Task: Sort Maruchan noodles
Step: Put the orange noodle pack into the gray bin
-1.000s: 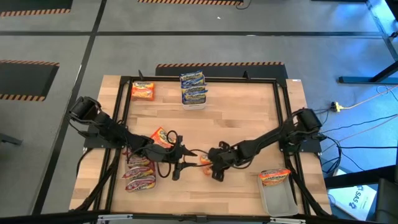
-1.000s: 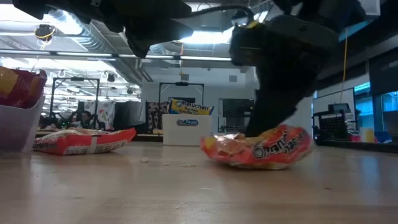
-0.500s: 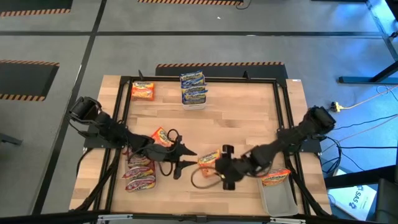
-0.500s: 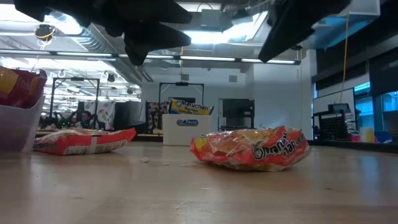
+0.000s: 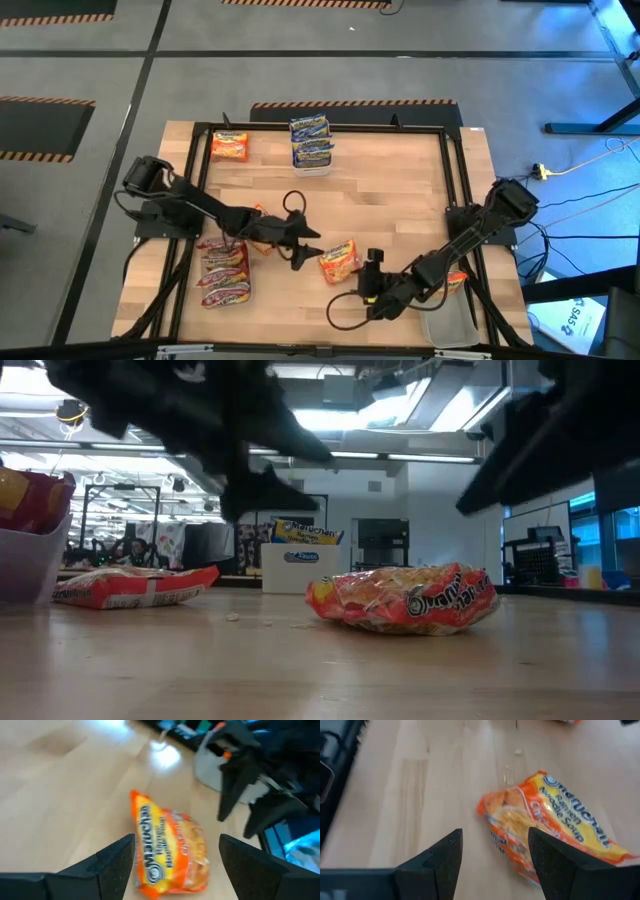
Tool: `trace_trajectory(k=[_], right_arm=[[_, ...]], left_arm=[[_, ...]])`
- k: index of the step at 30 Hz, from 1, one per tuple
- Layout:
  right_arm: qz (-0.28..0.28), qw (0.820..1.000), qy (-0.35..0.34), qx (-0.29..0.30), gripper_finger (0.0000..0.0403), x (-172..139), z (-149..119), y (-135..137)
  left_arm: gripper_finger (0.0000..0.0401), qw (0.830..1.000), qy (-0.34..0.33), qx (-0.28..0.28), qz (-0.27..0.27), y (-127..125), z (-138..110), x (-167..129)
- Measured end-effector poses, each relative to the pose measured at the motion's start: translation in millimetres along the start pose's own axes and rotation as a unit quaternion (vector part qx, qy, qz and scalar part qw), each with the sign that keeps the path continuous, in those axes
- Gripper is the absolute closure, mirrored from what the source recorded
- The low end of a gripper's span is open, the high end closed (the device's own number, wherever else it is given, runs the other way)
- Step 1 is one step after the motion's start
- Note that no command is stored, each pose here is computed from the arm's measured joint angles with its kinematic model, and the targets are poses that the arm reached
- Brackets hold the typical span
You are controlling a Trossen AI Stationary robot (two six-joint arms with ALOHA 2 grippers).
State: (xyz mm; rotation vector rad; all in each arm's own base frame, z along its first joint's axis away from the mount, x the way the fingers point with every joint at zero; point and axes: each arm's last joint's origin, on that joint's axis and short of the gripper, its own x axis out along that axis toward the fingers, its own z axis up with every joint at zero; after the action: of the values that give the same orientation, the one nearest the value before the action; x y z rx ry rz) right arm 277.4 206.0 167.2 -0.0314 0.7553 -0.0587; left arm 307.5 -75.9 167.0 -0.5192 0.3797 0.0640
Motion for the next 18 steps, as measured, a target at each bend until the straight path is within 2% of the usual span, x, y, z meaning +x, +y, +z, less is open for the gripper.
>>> trace_trajectory(k=[3, 8, 12, 18], right_arm=[[0.007, 1.000, -0.009, 0.006, 0.0190, 7.7, -6.2, 1.1], [-0.007, 1.000, -0.003, -0.013, 0.0190, 18.2, -15.7, 2.4], [-0.009, 1.000, 0.001, -0.017, 0.0190, 28.1, -21.9, 5.6], [-0.014, 1.000, 0.007, -0.016, 0.0190, 42.2, -32.0, 9.5]], left_arm=[[0.0117, 1.000, 0.020, -0.019, 0.014, 10.9, -4.7, 12.2], [0.0121, 0.999, 0.033, -0.020, 0.005, 11.4, -4.8, 36.4], [0.0121, 0.998, 0.049, -0.039, 0.015, 21.1, -7.9, 55.1], [0.0121, 0.994, 0.091, -0.064, 0.007, 33.4, -19.0, 68.5]])
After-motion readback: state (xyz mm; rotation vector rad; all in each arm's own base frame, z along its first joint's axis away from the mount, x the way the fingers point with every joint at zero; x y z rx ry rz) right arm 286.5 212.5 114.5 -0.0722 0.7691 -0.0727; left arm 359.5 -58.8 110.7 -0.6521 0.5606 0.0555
